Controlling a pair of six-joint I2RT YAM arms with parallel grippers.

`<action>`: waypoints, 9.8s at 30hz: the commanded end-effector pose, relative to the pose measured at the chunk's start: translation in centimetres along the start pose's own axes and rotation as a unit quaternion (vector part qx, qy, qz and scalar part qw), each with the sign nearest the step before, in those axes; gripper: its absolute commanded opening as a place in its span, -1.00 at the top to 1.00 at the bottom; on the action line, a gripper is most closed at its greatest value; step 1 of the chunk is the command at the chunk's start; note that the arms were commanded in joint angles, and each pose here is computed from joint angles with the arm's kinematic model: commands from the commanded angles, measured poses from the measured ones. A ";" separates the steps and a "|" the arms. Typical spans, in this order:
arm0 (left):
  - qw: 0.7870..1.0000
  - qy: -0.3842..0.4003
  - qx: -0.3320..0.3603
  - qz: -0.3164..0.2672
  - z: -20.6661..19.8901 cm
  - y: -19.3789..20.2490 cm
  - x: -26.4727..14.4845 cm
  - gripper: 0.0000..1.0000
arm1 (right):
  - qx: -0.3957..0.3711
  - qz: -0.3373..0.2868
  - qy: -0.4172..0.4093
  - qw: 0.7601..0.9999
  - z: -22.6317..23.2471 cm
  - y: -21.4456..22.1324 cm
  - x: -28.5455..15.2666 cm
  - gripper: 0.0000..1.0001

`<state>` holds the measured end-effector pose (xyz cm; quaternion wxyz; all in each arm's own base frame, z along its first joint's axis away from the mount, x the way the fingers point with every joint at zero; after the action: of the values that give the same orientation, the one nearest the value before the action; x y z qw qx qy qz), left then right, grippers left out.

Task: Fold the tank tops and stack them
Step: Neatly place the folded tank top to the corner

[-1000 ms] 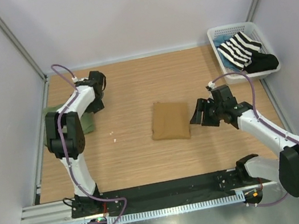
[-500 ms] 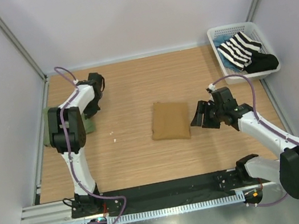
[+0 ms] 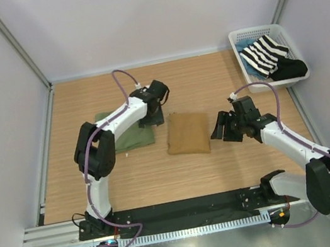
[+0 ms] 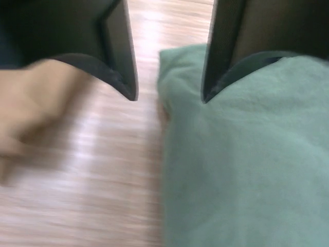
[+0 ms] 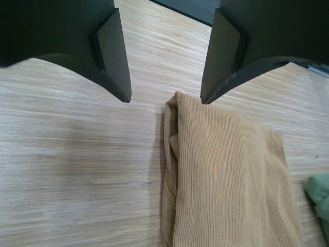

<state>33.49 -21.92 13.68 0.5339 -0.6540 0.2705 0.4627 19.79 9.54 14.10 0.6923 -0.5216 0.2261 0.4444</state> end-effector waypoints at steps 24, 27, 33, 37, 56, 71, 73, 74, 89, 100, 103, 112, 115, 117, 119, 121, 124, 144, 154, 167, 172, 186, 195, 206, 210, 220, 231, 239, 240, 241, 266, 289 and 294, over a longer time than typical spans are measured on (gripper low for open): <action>0.950 0.289 -0.032 0.109 -3.2 5.9 -6.7 -0.57 | 0.026 -0.008 -0.034 0.999 0.2 -3.9 6.4 -0.24; 0.948 0.289 -0.034 0.126 -4.3 6.1 -5.3 -0.55 | 0.030 -0.005 -0.022 0.999 0.0 -4.0 6.9 -0.21; 0.948 0.284 -0.038 0.135 -5.3 6.1 -3.8 -0.50 | 0.040 -0.010 0.024 0.999 -0.8 -3.5 6.3 0.04; 0.950 0.280 -0.043 0.132 -4.9 6.0 -3.4 -0.48 | 0.035 -0.033 0.034 0.998 -0.7 -3.8 5.1 0.03; 0.952 0.262 -0.083 0.135 -3.5 5.8 -1.3 -0.54 | 0.030 -0.010 -0.034 0.999 0.1 -5.0 8.0 -0.10; 0.950 0.252 -0.109 0.148 -4.5 6.7 1.4 0.13 | 0.042 0.005 -0.049 0.998 -0.1 -4.8 10.2 0.35; 0.951 0.252 -0.110 0.141 -4.5 6.5 1.4 0.32 | 0.040 0.005 -0.050 0.998 0.1 -4.8 10.2 0.49; 0.952 0.250 -0.110 0.139 -4.5 6.5 1.4 0.50 | 0.039 0.002 -0.051 0.998 0.2 -4.9 10.2 0.54; 0.952 0.283 -0.082 0.081 -4.6 2.9 -4.2 1.00 | -0.014 -0.052 -0.066 0.996 4.4 -9.5 5.5 0.97; 0.943 0.316 -0.096 0.044 -1.3 -3.1 -10.0 1.00 | -0.038 -0.079 -0.104 0.991 8.3 -13.6 2.7 0.98; 0.939 0.323 -0.113 0.037 0.6 -5.2 -10.5 1.00 | -0.047 -0.081 -0.114 0.989 10.0 -14.7 2.8 0.97; 0.938 0.311 -0.153 0.023 5.5 -11.3 -10.4 1.00 | -0.057 -0.111 -0.147 0.981 14.8 -20.3 3.6 0.98; 0.934 0.315 -0.164 0.022 6.7 -12.6 -10.2 1.00 | -0.063 -0.104 -0.156 0.980 16.6 -21.1 5.4 0.98; 0.937 0.305 -0.167 0.020 7.5 -13.0 -9.9 1.00 | -0.068 -0.099 -0.162 0.979 18.0 -21.3 6.8 0.98; 0.941 0.295 -0.164 0.018 8.1 -13.3 -9.5 1.00 | -0.069 -0.094 -0.170 0.978 18.8 -21.5 8.3 0.98; 0.944 0.278 -0.175 0.024 9.2 -13.7 -8.7 1.00 | -0.070 -0.098 -0.183 0.976 19.9 -21.9 8.8 0.97; 0.944 0.270 -0.189 0.028 10.5 -14.1 -7.7 1.00 | -0.069 -0.084 -0.188 0.976 21.0 -21.3 11.3 0.98; 0.942 0.216 -0.232 0.111 14.2 -10.8 -2.0 1.00 | -0.063 0.001 -0.205 0.977 24.5 -17.2 15.1 0.98; 0.939 0.190 -0.237 0.163 15.3 -8.0 -2.0 0.98 | -0.061 0.027 -0.183 0.981 24.5 -15.2 14.3 0.97; 0.930 0.209 -0.239 0.184 15.4 -6.5 -3.2 0.90 | -0.065 0.020 -0.177 0.982 24.7 -14.9 11.5 0.97; 0.929 0.207 -0.233 0.201 15.4 -6.3 -3.1 0.88 | -0.063 0.034 -0.163 0.984 24.4 -14.4 11.3 0.97; 0.953 0.105 -0.215 0.187 17.8 -3.8 -2.6 -0.13 | -0.064 0.059 -0.132 0.987 22.9 -11.1 13.4 0.32; 0.960 0.134 -0.240 0.059 18.3 -6.5 -8.1 -0.32 | -0.094 -0.011 -0.094 0.991 22.8 -13.1 8.9 0.05; 0.915 0.299 -0.257 0.088 15.1 -6.3 -8.1 0.13 | -0.112 -0.010 -0.219 0.969 25.7 -12.2 8.2 0.70; 0.909 0.293 -0.274 0.113 14.7 -5.1 -4.1 0.24 | -0.101 0.010 -0.209 0.973 24.6 -10.2 10.6 0.78; 0.941 0.186 -0.277 0.049 15.7 -4.6 -2.2 0.06 | -0.111 0.027 -0.051 0.992 20.2 -8.4 13.7 0.80; 0.948 0.229 -0.205 -0.086 13.2 -1.7 -10.6 -0.64 | -0.179 -0.149 0.076 0.969 15.0 -8.9 2.8 -0.23; 0.942 0.267 -0.167 -0.117 10.8 3.8 -12.9 -0.99 | -0.159 -0.239 0.144 0.947 8.1 -3.7 -0.7 -0.35; 0.942 0.266 -0.156 -0.129 10.6 4.5 -13.4 -0.99 | -0.153 -0.233 0.151 0.949 6.9 -2.3 -0.4 -0.35; 0.942 0.264 -0.155 -0.139 10.7 4.9 -13.5 -0.99 | -0.149 -0.245 0.141 0.948 6.7 -2.0 -0.6 -0.34; 0.984 0.060 -0.015 -0.168 5.7 11.2 -3.2 -0.87 | -0.099 -0.358 0.079 0.925 3.0 2.2 -3.0 -0.84; 0.970 0.130 -0.119 -0.167 8.5 4.6 -4.9 -0.99 | -0.107 -0.359 0.067 0.925 3.2 2.2 -3.3 -0.85; 0.948 0.197 -0.148 -0.200 12.8 7.6 -7.5 -0.99 | -0.133 -0.357 0.027 0.924 3.9 2.3 -3.4 -1.00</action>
<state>21.04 -14.29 16.70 0.4728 -0.8167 0.1861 0.2733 15.44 11.38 15.81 0.7140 -0.6758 0.0249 0.1814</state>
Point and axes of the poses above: each gripper's point midway between its finger pads, its own x axis out along the fingers, its own z axis along the line the jaws close on, y = z × x, the point moved 9 cm from there along -x, back along the fingers, and after that the axes turned 15 degrees about -x, right-handed, at the moved point
